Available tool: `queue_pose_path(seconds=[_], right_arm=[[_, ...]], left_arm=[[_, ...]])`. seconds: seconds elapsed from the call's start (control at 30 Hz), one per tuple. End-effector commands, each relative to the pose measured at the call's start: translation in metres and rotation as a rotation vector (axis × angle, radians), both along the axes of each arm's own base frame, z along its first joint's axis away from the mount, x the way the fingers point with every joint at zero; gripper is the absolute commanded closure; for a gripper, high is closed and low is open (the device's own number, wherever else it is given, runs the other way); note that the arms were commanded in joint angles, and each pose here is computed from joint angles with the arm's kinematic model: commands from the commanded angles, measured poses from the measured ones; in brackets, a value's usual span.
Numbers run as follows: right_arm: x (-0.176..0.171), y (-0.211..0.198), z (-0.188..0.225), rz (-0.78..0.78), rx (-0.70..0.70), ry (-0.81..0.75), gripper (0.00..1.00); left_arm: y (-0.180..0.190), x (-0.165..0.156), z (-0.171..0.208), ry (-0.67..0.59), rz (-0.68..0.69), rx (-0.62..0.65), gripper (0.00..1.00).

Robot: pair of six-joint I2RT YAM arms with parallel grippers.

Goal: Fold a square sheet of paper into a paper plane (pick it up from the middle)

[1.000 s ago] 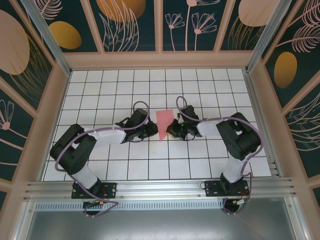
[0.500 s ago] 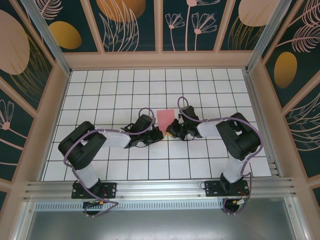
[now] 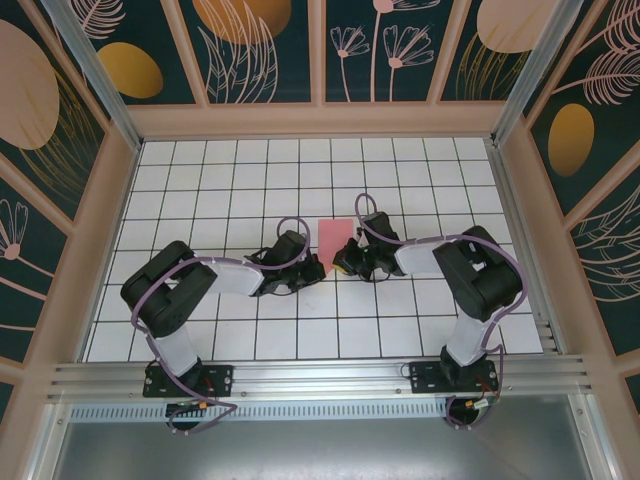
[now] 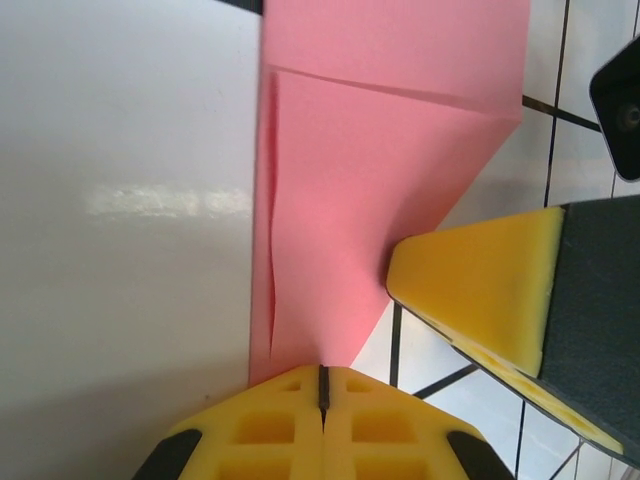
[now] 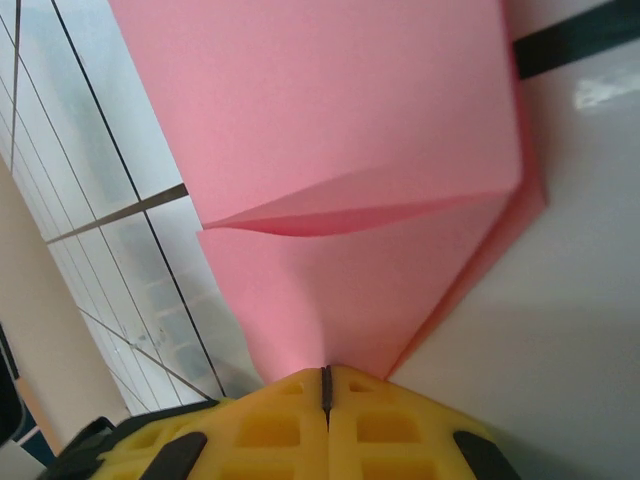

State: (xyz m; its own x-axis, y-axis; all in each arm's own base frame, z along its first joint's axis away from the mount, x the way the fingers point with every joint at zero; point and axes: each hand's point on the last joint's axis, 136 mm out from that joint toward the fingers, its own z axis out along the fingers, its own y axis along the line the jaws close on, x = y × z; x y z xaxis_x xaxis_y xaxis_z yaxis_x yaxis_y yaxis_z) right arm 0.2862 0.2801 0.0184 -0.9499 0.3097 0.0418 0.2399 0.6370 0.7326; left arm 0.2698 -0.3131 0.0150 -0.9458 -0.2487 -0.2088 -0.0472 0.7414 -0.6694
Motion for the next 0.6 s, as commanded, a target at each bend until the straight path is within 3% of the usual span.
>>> queue_pose_path(seconds=[0.0,0.13,0.37,0.57], right_arm=[[0.007,-0.008,0.004,0.005,-0.053,-0.044,1.00],[0.005,-0.009,-0.003,0.008,-0.057,-0.027,1.00],[0.007,-0.006,0.001,0.016,-0.047,-0.041,1.00],[0.013,0.006,0.026,0.071,0.014,-0.131,1.00]], left_arm=[[0.015,-0.002,-0.006,-0.012,0.019,0.066,0.98],[0.010,0.000,0.005,-0.037,0.009,0.033,0.97],[0.017,-0.005,-0.010,0.001,0.017,0.069,0.99],[0.024,-0.012,-0.024,0.045,0.029,0.104,1.00]])
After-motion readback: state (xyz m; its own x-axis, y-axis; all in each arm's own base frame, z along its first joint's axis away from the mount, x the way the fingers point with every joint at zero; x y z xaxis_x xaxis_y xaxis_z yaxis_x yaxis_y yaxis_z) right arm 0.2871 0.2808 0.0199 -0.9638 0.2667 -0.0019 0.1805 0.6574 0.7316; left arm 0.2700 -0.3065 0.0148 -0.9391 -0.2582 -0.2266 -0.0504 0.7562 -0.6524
